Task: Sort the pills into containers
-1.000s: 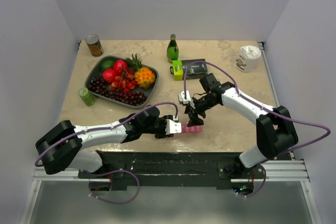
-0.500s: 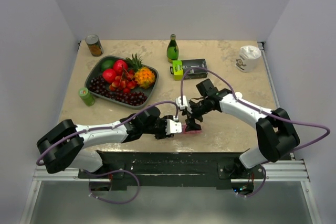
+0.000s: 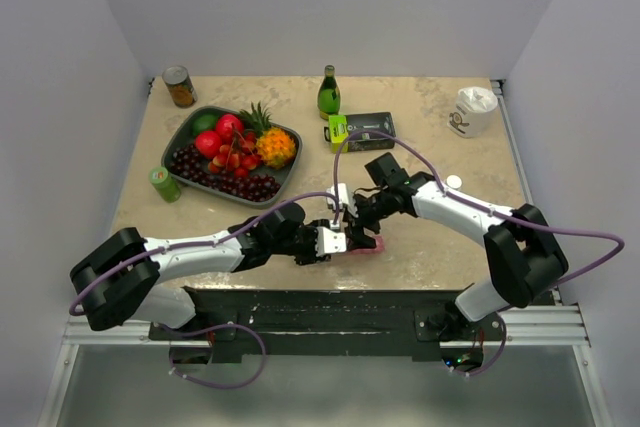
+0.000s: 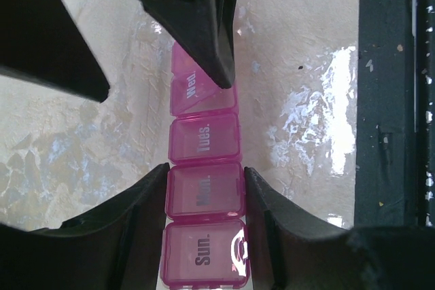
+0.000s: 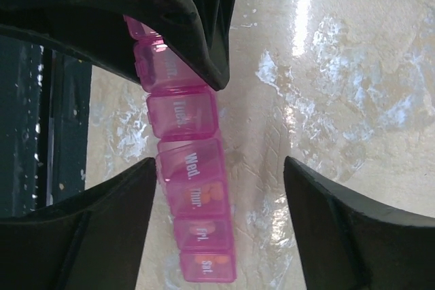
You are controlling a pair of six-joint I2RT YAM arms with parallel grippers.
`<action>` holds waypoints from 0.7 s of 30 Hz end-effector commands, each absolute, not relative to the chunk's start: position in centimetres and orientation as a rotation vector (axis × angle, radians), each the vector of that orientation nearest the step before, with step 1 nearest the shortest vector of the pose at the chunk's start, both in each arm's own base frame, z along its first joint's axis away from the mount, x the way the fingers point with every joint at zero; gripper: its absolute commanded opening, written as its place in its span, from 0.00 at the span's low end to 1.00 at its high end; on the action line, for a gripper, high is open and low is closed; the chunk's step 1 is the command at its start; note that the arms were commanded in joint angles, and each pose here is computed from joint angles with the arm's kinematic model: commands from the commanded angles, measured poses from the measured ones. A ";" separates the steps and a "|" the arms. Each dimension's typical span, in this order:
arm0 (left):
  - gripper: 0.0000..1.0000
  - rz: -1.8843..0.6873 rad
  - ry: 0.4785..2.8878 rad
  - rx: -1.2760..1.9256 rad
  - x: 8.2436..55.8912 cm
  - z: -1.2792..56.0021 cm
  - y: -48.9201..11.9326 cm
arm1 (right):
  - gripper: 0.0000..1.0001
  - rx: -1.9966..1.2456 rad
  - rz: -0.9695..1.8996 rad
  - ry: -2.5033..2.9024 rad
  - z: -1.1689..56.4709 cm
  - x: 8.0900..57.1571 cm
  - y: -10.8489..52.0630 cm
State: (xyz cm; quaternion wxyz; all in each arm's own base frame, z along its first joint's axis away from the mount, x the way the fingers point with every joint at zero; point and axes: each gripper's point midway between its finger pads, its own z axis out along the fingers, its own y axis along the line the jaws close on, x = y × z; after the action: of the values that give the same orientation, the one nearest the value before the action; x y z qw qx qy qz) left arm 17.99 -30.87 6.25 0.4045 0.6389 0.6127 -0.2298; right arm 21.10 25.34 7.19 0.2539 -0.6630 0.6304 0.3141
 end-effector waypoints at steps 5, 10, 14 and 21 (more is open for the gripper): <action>0.00 -0.615 1.499 1.596 18.0 7.5 -31.9 | 0.61 -1.611 0.671 1.793 8.5 25.7 26.1; 0.00 -0.610 1.505 1.606 18.1 7.1 -31.9 | 0.51 -1.558 0.630 1.819 8.9 26.7 26.2; 0.00 -0.609 1.507 1.610 18.1 7.0 -31.9 | 0.48 -1.531 0.605 1.837 8.9 27.3 26.1; 0.00 -0.609 1.518 1.617 18.2 6.5 -32.0 | 0.46 -1.488 0.571 1.861 8.8 28.4 26.2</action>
State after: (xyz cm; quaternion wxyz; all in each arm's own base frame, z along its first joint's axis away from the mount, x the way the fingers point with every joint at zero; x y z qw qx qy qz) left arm 19.48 -29.70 5.05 0.3998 0.6278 0.6392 -0.1932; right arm 23.72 25.96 7.69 0.2759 -0.5857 0.7076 0.2830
